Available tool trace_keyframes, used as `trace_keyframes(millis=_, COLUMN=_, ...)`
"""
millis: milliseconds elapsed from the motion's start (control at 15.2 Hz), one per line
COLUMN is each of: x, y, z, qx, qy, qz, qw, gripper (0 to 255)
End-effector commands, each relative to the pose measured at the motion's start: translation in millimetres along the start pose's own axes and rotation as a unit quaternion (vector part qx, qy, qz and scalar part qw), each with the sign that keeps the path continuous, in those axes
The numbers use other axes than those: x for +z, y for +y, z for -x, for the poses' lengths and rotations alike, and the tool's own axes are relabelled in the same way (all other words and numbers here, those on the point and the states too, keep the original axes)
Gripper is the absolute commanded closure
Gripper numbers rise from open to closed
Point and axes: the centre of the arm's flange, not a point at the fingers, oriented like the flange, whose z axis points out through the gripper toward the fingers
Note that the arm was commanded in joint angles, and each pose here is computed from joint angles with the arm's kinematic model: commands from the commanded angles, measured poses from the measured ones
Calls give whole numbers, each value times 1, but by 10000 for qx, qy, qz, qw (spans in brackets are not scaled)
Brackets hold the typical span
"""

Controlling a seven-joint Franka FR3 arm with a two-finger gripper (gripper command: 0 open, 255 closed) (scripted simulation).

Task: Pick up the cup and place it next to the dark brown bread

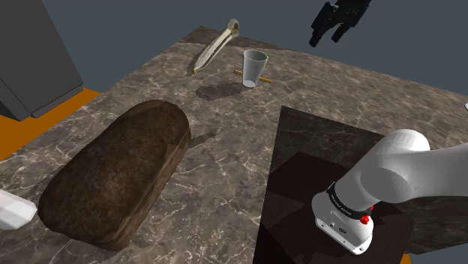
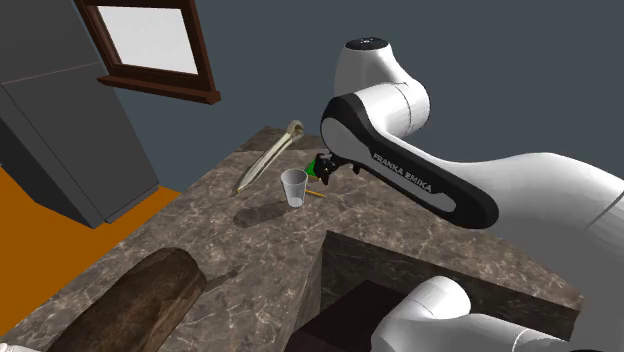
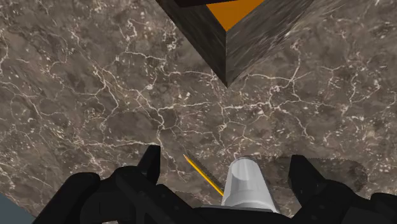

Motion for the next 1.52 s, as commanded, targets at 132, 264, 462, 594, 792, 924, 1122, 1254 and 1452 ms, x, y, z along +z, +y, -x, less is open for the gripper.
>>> trace_keyframes(millis=132, x=13, y=-14, z=-23, qx=58, qy=-117, qz=42, qw=9999, gripper=0)
trace_keyframes(millis=264, x=26, y=-28, z=-46, qx=116, qy=-234, qz=85, qw=9996, gripper=0)
trace_keyframes(millis=462, x=47, y=-48, z=-80, qx=202, qy=-409, qz=148, qw=9988, gripper=0)
trace_keyframes(millis=594, x=62, y=-60, z=-102, qx=260, qy=-526, qz=190, qw=9981, gripper=0)
trace_keyframes(millis=792, x=86, y=-79, z=-135, qx=347, qy=-701, qz=254, qw=9966, gripper=0)
trace_keyframes(millis=924, x=103, y=-91, z=-157, qx=404, qy=-818, qz=296, qw=9954, gripper=0)
trace_keyframes(millis=1122, x=129, y=-108, z=-189, qx=490, qy=-992, qz=359, qw=9932, gripper=0)
trace_keyframes(millis=1254, x=147, y=-118, z=-210, qx=548, qy=-1109, qz=401, qw=9915, gripper=0)
trace_keyframes(millis=1452, x=162, y=-124, z=-220, qx=579, qy=-1173, qz=424, qw=9905, gripper=0)
